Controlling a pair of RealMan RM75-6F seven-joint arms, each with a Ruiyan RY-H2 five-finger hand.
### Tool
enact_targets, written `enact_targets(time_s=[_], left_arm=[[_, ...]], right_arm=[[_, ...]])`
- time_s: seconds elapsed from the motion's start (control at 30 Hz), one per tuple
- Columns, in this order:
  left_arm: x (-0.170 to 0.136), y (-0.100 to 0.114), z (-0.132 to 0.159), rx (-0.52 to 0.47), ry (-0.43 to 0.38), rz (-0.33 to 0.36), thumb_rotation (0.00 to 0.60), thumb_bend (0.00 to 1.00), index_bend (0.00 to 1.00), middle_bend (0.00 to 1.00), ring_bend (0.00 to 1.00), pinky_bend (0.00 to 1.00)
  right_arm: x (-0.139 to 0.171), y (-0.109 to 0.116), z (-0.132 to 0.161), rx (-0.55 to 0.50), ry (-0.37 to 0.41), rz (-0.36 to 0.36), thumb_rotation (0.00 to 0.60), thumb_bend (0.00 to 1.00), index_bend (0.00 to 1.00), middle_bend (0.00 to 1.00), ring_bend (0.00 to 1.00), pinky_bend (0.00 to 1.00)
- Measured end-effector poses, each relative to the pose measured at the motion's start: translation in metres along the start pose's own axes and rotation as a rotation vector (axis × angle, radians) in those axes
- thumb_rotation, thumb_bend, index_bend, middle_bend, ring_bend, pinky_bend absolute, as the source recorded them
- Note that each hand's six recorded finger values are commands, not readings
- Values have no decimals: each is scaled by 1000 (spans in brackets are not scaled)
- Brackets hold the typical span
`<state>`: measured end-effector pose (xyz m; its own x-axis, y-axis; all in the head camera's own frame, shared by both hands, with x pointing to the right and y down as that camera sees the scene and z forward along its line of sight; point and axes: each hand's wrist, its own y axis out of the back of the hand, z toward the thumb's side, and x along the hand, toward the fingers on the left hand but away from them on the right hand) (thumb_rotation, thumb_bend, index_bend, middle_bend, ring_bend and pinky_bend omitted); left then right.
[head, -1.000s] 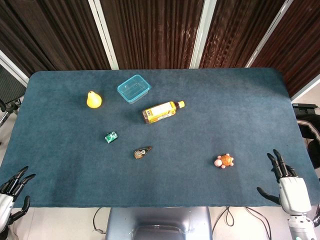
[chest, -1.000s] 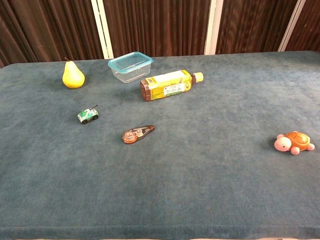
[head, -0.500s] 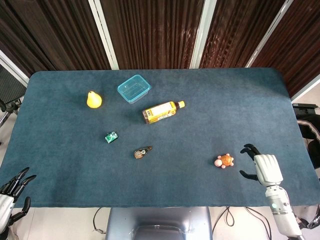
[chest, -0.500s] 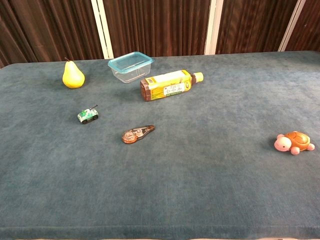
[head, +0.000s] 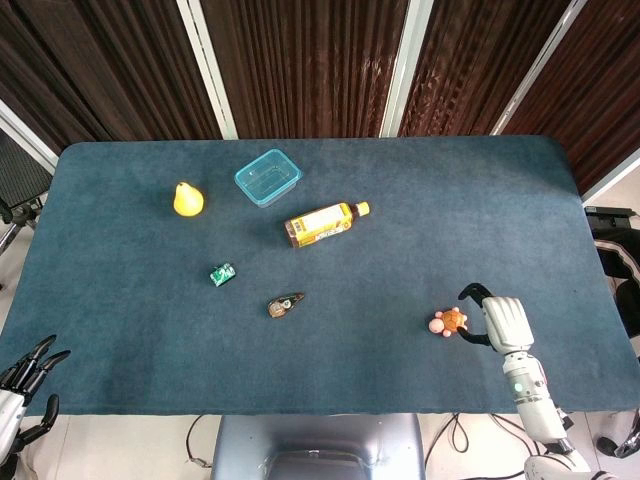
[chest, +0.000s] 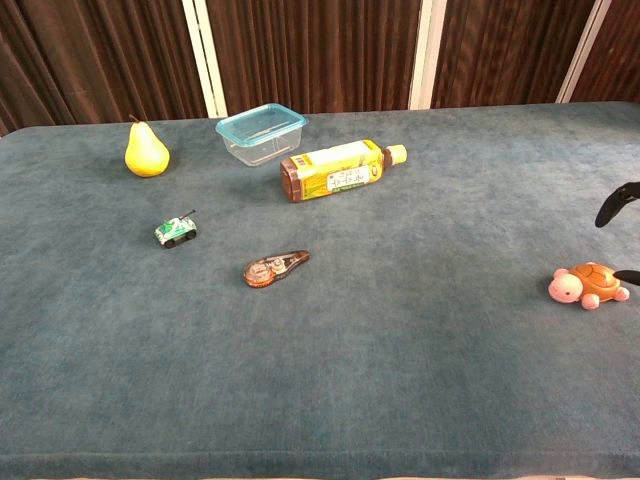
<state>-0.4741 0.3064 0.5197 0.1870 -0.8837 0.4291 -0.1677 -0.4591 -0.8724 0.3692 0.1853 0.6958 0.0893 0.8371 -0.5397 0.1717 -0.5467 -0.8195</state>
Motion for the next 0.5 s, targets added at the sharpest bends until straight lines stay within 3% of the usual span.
enact_targets(time_s=[0.5], left_arm=[[0,0,0,-8,-2,-5,600,587,171,21,145,356]], right_arm=[[-7,-23,5,-26,2,56,600,315,487,434,1000,950]])
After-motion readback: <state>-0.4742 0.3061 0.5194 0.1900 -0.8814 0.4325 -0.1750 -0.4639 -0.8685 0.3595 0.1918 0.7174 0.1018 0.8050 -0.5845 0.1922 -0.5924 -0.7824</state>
